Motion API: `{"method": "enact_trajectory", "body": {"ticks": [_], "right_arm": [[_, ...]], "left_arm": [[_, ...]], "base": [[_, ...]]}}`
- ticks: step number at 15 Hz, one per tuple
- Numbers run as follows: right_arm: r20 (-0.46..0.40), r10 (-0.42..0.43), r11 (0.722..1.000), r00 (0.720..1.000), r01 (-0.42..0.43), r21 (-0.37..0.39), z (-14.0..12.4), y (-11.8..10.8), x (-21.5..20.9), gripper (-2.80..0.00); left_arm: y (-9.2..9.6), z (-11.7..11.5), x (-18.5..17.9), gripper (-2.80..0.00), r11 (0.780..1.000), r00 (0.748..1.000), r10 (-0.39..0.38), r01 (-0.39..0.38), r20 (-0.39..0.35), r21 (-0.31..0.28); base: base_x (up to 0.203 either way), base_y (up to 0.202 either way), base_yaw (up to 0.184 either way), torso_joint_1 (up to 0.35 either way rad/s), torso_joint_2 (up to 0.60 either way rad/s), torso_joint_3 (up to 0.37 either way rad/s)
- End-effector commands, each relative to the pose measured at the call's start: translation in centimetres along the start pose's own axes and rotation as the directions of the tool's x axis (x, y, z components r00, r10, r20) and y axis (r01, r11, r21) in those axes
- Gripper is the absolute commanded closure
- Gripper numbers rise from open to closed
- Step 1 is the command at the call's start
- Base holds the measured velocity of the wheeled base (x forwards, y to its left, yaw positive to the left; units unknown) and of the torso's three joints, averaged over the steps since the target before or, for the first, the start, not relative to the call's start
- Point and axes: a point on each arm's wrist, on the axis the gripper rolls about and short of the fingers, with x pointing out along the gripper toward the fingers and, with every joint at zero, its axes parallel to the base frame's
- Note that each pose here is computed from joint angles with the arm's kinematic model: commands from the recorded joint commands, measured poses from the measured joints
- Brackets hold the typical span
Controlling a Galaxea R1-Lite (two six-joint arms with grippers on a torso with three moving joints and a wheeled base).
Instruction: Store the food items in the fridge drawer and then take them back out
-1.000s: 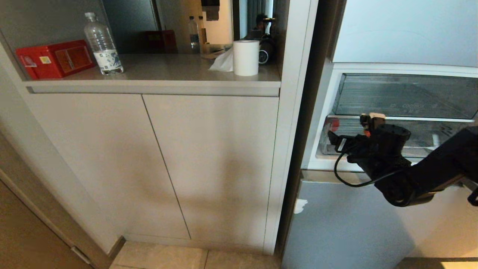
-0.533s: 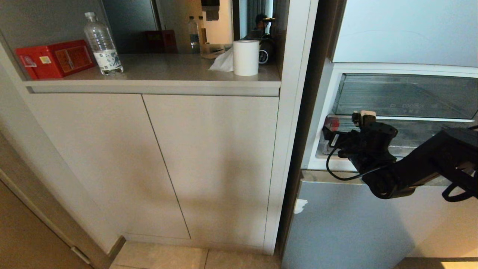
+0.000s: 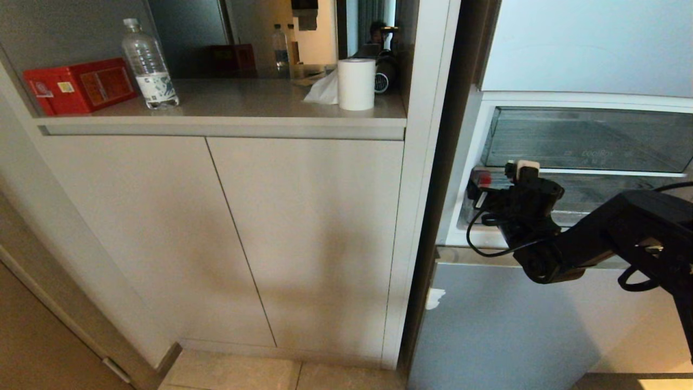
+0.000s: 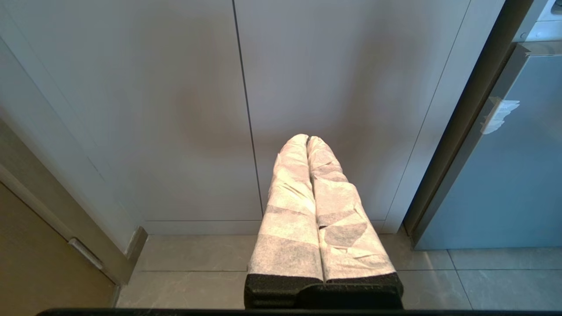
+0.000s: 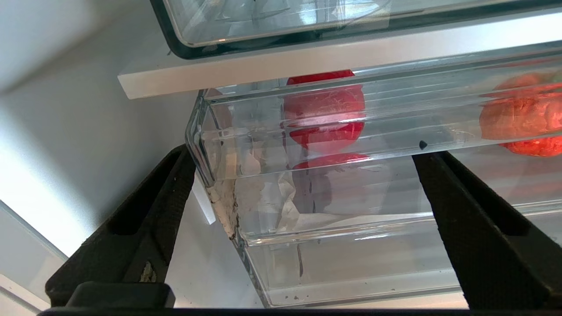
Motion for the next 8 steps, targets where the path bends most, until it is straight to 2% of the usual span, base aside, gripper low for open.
{"method": "enact_trajectory", "body": {"ticks": [1,2,5,8], "right_arm": [[-0.003,0.003,1.0,1.0,-0.003,0.0,-0.5,0.1,0.1,-2.8],[-0.004,0.005,1.0,1.0,-0.005,0.0,-0.6,0.2,0.2,0.0],[-0.006,0.028,1.0,1.0,-0.028,0.002,-0.8,1.6,-0.1,0.0],[-0.005,0.027,1.0,1.0,-0.027,0.002,-0.8,2.0,-0.3,0.0]], "left_arm": [[0.0,0.0,0.0,0.0,1.0,1.0,0.001,-0.001,-0.003,0.0],[0.0,0.0,0.0,0.0,1.0,1.0,-0.001,0.001,-0.003,0.0],[0.0,0.0,0.0,0.0,1.0,1.0,0.001,-0.001,-0.003,0.0],[0.0,0.0,0.0,0.0,1.0,1.0,0.0,0.0,-0.003,0.0]], "base": [[0.0,0.0,0.0,0.0,0.0,0.0],[0.0,0.0,0.0,0.0,0.0,0.0],[0.0,0.0,0.0,0.0,0.0,0.0],[0.0,0.0,0.0,0.0,0.0,0.0]]}}
